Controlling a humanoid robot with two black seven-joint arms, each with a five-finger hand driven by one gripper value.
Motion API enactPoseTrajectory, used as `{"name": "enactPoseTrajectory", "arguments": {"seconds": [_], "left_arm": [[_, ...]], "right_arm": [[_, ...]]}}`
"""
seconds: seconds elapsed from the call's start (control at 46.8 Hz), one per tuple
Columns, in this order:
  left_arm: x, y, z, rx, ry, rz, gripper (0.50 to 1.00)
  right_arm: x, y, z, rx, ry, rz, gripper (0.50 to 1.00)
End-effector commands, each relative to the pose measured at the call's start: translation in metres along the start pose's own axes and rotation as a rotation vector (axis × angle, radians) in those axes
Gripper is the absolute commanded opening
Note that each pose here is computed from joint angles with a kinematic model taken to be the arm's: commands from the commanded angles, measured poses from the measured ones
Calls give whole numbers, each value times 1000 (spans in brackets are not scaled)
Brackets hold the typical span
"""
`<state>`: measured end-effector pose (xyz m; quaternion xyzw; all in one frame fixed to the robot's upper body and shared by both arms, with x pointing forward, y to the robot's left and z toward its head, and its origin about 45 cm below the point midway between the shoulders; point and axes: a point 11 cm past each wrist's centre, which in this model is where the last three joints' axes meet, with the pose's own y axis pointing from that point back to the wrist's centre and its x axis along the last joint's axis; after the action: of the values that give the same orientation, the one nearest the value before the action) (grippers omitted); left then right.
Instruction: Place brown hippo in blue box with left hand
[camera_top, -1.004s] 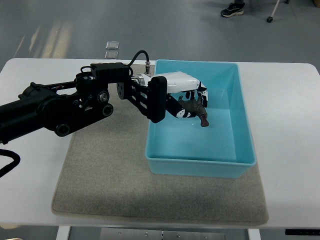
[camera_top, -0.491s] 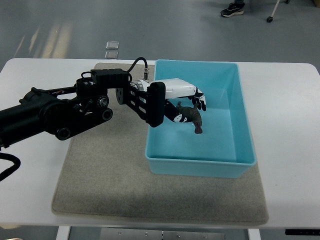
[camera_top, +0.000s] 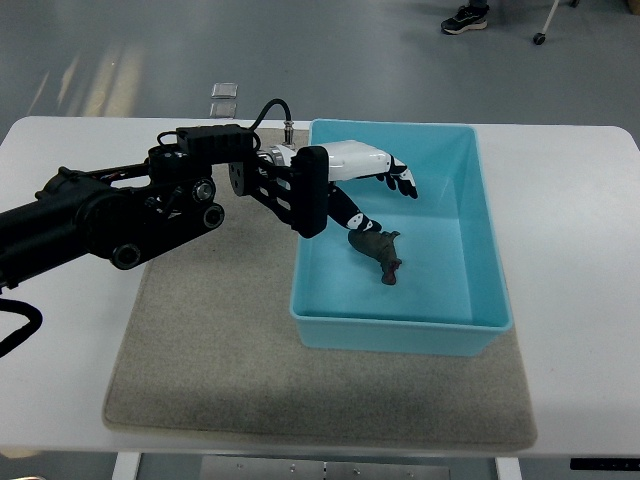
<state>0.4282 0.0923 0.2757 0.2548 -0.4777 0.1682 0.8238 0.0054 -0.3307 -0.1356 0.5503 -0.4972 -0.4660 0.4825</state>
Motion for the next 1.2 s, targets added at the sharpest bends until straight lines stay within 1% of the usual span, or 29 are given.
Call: {"name": "enactPoseTrajectory", "arguments": {"seconds": [0.0, 0.085, 0.192, 0.363, 0.598, 0.705, 0.726, 0.769, 0.791, 0.812, 0.833, 1.047, 1.175], "left_arm": [[19, 4, -7, 18, 11, 59, 737], [40, 11, -17, 49, 29, 122, 737], [54, 21, -37, 103, 56, 177, 739], [80, 38, -63, 171, 118, 314, 743], [100, 71, -96, 228, 314, 465, 756], [101, 83, -112, 257, 419, 541, 773], [101, 85, -115, 262, 438, 559, 780], [104, 90, -120, 271, 470, 598, 820], [105, 93, -122, 275, 485, 618, 876], [106, 96, -125, 279, 502, 641, 970], [107, 99, -127, 285, 516, 664, 998], [111, 123, -152, 340, 698, 870, 999], [106, 137, -170, 358, 881, 985, 999]], "right_arm": [[0, 0, 0, 0, 1, 0, 936], [0, 0, 0, 0, 0, 0, 936], [0, 0, 0, 0, 1, 0, 936], [0, 0, 0, 0, 0, 0, 936], [0, 0, 0, 0, 0, 0, 936], [0, 0, 0, 0, 0, 0, 936], [0, 0, 0, 0, 0, 0, 936], [0, 0, 0, 0, 0, 0, 936], [0, 0, 0, 0, 1, 0, 936], [0, 0, 0, 0, 0, 0, 936], [0, 0, 0, 0, 0, 0, 936], [0, 0, 0, 0, 0, 0, 936], [0, 0, 0, 0, 0, 0, 936]]}}
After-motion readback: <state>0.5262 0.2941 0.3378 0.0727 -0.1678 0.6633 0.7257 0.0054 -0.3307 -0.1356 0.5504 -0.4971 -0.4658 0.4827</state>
